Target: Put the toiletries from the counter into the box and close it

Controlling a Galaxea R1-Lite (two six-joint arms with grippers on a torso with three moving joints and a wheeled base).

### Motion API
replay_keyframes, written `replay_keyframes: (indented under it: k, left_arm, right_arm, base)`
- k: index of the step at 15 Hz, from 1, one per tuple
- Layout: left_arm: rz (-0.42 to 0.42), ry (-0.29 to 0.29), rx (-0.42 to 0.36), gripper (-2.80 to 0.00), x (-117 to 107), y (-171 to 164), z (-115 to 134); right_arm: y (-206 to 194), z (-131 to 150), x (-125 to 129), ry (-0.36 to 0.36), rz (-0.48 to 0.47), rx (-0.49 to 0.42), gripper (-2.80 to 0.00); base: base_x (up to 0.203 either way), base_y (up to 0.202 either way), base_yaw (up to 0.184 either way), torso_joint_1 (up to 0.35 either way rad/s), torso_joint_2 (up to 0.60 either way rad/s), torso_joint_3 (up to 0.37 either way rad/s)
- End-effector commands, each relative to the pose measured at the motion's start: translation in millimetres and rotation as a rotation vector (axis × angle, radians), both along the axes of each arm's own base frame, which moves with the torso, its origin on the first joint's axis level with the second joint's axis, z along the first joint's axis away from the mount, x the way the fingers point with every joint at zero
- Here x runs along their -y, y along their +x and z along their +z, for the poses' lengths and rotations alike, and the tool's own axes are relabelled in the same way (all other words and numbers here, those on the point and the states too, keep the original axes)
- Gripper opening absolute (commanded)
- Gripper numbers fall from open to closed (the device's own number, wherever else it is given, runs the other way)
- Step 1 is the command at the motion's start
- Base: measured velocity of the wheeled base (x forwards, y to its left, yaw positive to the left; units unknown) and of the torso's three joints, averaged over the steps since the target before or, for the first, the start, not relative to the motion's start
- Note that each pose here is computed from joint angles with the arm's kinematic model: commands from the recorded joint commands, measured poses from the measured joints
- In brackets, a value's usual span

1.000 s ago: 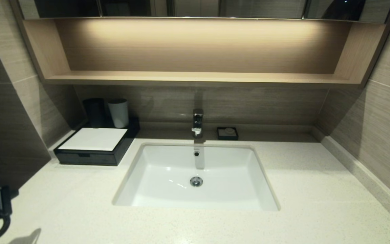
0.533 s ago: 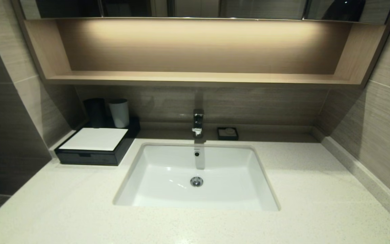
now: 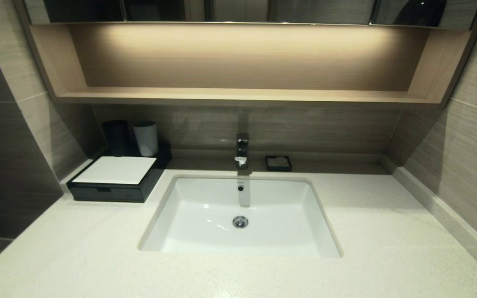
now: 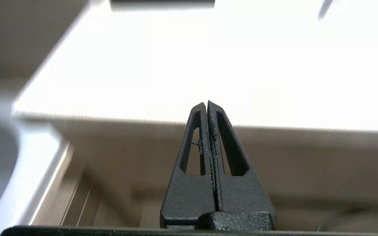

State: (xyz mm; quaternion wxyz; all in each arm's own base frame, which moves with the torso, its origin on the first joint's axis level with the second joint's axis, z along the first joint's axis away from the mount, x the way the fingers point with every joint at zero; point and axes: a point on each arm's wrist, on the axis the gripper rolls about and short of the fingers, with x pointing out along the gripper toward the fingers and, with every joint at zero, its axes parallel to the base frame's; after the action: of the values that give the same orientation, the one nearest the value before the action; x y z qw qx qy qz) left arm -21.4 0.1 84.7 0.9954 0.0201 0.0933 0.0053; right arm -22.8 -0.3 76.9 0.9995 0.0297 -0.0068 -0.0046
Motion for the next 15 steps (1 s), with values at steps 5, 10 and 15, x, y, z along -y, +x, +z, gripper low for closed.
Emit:
replay_keyframes:
  k: [5,10,15]
  left_arm:
    - [-0.017,-0.045,0.202,-2.8,0.3,-1.6,-7.8]
    - [-0.015,-0.047,0.202,-2.8,0.2,-1.6,-7.8]
    - [-0.015,-0.045,0.202,-2.8,0.2,-1.6,-7.8]
  right_arm:
    - [0.1,0.1,0.0,0.001,0.0,-0.001,-2.8]
    - [0.1,0.1,0.0,0.001,0.0,-0.001,-2.8]
    - [0.0,0.2,0.0,0.001,0.0,0.002,-2.8]
  base:
    - [0.0,0.0,0.0,0.0,0.0,0.0]
    - [0.0,0.0,0.0,0.0,0.0,0.0]
    - [0.0,0.0,0.0,0.0,0.0,0.0]
